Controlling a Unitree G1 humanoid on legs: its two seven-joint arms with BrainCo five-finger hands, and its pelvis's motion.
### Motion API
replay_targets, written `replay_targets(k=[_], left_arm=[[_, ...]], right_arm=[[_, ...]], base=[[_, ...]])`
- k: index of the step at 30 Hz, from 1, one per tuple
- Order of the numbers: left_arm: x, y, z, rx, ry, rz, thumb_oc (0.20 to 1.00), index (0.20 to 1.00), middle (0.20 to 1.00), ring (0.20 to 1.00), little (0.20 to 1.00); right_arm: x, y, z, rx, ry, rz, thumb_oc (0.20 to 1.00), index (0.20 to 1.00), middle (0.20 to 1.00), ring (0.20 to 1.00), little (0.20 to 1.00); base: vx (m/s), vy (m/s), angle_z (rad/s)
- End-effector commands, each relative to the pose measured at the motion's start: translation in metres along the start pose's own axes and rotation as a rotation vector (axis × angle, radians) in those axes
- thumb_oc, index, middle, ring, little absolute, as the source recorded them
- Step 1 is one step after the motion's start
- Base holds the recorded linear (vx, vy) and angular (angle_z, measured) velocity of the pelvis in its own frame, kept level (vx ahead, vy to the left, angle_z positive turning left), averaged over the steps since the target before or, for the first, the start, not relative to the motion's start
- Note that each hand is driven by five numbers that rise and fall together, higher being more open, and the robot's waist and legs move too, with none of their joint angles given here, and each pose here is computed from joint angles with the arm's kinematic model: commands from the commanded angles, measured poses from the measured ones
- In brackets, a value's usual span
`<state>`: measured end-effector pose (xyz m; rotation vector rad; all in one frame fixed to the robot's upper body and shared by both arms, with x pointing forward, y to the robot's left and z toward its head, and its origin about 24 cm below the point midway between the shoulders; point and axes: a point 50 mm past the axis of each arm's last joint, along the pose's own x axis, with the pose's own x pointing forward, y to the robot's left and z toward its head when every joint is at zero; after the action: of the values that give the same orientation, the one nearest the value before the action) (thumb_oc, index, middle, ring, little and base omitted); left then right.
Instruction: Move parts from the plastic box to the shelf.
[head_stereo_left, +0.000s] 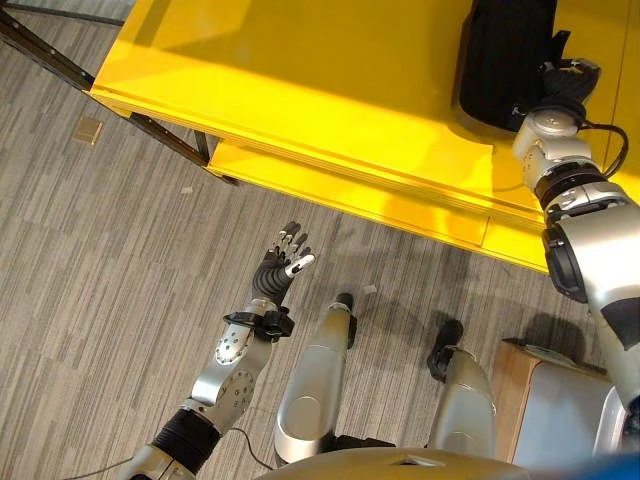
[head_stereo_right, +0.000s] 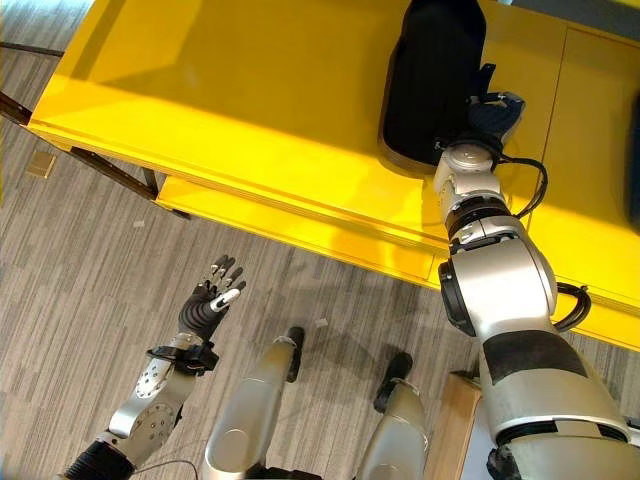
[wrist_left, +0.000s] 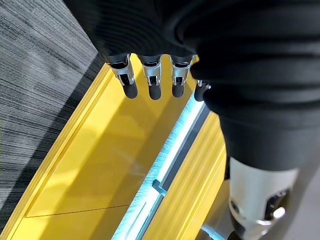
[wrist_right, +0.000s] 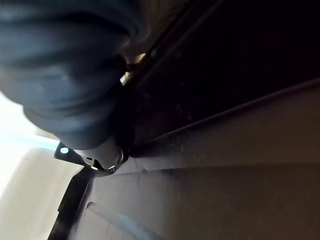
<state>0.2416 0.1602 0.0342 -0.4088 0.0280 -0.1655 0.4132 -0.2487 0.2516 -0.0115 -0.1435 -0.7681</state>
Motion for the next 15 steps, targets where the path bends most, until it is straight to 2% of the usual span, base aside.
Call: replay_targets(k=[1, 15], left_arm=[[-0.0001, -0.012, 0.033, -0.001, -0.13, -0.093, 1.0, 1.0, 1.0, 1.0, 1.0], [-0.0028, -0.0108, 0.0327, -0.001, -0.125, -0.1, 1.0, 1.0, 1.0, 1.0, 1.0]], right_arm=[[0.0075, -0.0099, 0.0656, 0.088, -0.186, -0.044, 0.2, 0.2, 0.2, 0.2, 0.2], [0.0085, -0.0119, 0.0665, 0.039, -0.205, -0.048, 0.2, 0.2, 0.2, 0.2, 0.2]], base=[[0.0, 0.0, 0.0], [0.0, 0.0, 0.0]])
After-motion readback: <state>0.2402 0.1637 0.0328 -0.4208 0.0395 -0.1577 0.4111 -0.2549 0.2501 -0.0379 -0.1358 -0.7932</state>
